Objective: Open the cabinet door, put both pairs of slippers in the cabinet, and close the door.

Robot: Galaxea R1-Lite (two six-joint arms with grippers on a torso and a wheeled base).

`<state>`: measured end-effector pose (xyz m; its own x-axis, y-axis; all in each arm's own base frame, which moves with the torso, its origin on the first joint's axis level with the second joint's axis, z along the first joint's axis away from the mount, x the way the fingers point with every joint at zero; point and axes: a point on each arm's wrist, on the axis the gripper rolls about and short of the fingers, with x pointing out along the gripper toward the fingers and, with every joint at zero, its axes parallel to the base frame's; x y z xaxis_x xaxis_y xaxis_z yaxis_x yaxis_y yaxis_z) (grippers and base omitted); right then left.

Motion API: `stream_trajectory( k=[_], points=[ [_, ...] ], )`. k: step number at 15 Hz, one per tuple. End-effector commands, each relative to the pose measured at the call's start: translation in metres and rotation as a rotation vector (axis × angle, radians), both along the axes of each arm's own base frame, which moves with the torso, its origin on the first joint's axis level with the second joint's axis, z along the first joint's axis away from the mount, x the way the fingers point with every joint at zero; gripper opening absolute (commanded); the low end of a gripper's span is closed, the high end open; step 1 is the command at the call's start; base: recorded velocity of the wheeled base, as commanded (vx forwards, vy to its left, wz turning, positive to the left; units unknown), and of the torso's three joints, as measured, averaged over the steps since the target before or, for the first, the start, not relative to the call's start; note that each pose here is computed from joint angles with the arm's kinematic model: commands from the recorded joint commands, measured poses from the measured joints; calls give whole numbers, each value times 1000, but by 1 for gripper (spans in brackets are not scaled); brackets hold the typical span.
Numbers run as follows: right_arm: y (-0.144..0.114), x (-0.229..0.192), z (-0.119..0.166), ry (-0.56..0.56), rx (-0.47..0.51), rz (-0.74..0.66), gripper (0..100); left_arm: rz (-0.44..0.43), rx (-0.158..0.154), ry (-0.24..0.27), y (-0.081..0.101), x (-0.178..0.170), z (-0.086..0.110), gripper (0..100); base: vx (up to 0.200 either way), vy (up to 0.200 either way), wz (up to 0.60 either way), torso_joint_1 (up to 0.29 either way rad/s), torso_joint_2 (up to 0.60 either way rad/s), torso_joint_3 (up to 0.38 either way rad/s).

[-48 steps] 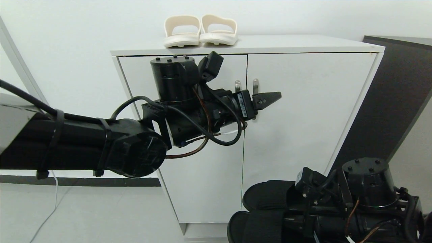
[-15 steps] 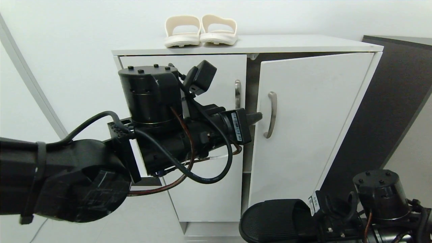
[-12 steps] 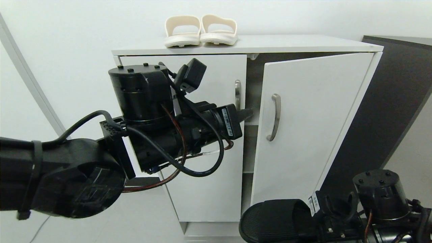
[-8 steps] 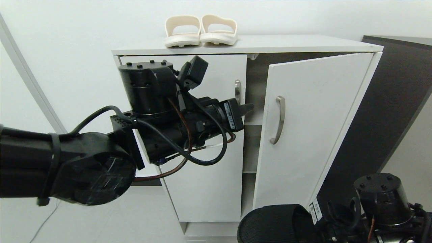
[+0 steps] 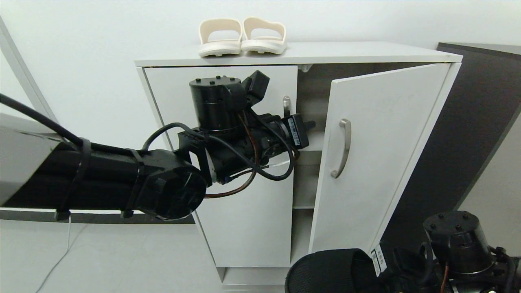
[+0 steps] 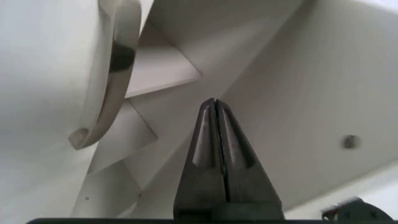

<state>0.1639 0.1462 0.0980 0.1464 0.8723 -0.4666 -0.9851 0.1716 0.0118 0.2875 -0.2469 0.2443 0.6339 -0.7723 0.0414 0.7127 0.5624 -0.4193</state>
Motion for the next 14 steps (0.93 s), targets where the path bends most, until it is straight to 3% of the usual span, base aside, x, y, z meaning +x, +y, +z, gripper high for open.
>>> stream_trajectory(
  k=[1,3,8,11,14],
  points=[
    [1,1,-3,8,-7,0,0,-2,8,8,-4,2,-5,0,0,0,0,0,0,0],
    [1,1,-4,12,-10,0,0,-3,8,8,-5,1,-4,0,0,0,0,0,0,0],
    [1,1,-5,17,-14,0,0,-17,13,14,-10,-1,-8,0,-200,0,0,0,1,3],
    [0,-1,-9,10,-29,15,0,-135,21,21,-44,-32,-13,0,-200,0,0,1,1,2],
    [-1,-3,-11,-3,-39,30,0,-178,5,2,-58,-42,-16,0,-67,0,0,1,1,1]
  ],
)
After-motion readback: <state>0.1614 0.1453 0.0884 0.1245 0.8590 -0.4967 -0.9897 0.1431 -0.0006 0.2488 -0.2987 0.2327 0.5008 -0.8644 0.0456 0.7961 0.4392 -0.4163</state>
